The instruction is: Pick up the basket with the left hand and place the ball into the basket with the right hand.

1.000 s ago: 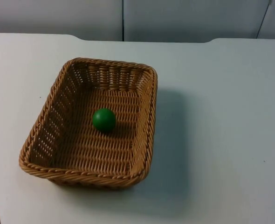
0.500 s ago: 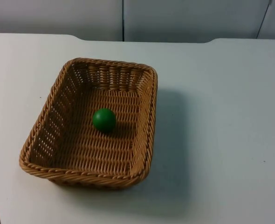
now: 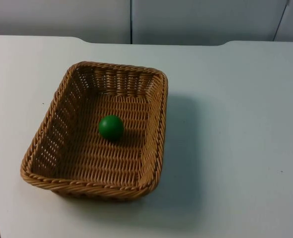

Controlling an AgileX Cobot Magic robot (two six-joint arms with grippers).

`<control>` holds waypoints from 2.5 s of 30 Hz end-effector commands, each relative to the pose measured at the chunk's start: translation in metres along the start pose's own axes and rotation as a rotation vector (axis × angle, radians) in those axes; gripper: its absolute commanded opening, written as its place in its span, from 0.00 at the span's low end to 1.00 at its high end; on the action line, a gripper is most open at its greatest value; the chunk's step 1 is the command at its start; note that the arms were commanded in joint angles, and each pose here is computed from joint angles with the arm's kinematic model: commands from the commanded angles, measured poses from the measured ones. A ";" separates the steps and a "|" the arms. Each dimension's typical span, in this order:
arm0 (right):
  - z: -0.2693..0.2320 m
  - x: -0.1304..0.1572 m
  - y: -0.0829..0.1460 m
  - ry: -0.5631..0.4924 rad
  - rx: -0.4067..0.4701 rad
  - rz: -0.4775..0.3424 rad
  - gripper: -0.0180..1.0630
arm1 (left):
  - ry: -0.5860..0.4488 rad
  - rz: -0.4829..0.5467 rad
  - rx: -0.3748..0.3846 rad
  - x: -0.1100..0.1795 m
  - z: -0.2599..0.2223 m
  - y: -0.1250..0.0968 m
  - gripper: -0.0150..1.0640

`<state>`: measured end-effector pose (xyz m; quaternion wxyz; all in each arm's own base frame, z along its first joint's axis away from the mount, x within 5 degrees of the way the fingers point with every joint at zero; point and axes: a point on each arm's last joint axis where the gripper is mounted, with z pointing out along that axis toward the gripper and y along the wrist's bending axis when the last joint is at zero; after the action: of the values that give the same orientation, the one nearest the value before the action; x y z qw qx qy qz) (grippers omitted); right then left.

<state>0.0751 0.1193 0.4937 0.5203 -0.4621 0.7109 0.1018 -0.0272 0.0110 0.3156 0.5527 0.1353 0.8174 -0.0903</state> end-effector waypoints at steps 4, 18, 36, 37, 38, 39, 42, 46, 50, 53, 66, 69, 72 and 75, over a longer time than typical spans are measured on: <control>-0.002 -0.004 -0.010 -0.060 0.107 -0.052 0.01 | 0.088 0.022 0.012 0.017 0.019 -0.001 0.01; -0.012 0.000 -0.013 -0.071 0.082 0.003 0.01 | 0.100 0.019 0.031 0.025 0.032 -0.003 0.01; -0.012 0.006 -0.009 -0.012 0.038 0.026 0.01 | 0.094 0.026 0.030 0.025 0.034 -0.003 0.01; -0.012 0.006 -0.009 -0.012 0.038 0.026 0.01 | 0.094 0.026 0.030 0.025 0.034 -0.003 0.01; -0.012 0.007 -0.009 0.005 0.040 0.026 0.01 | 0.094 0.026 0.030 0.025 0.034 -0.003 0.01; -0.012 0.009 -0.009 0.021 0.040 0.027 0.01 | 0.094 0.026 0.030 0.025 0.034 -0.003 0.01; -0.012 0.009 -0.009 0.024 0.039 0.028 0.01 | 0.094 0.026 0.030 0.025 0.034 -0.003 0.01; -0.012 0.009 -0.009 0.023 0.043 0.026 0.01 | 0.094 0.026 0.030 0.025 0.034 -0.003 0.01; -0.012 0.009 -0.009 0.023 0.043 0.026 0.01 | 0.094 0.026 0.030 0.025 0.034 -0.003 0.01; -0.012 0.009 -0.006 0.026 0.015 0.037 0.01 | 0.094 0.026 0.030 0.025 0.034 -0.003 0.01; -0.006 0.026 -0.027 0.150 0.027 0.248 0.01 | 0.094 0.026 0.030 0.025 0.034 -0.003 0.01; -0.010 0.036 -0.036 0.169 0.050 0.255 0.01 | 0.094 0.026 0.030 0.025 0.034 -0.003 0.01; -0.013 0.051 -0.039 0.194 0.095 0.320 0.01 | 0.094 0.026 0.030 0.025 0.034 -0.003 0.01; -0.020 0.072 -0.034 0.224 0.145 0.373 0.01 | 0.094 0.026 0.030 0.025 0.034 -0.003 0.01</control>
<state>0.0892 0.0504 0.4563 0.4423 -0.2934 0.8428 0.0893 -0.0066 0.0024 0.2789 0.5080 0.1560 0.8432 -0.0807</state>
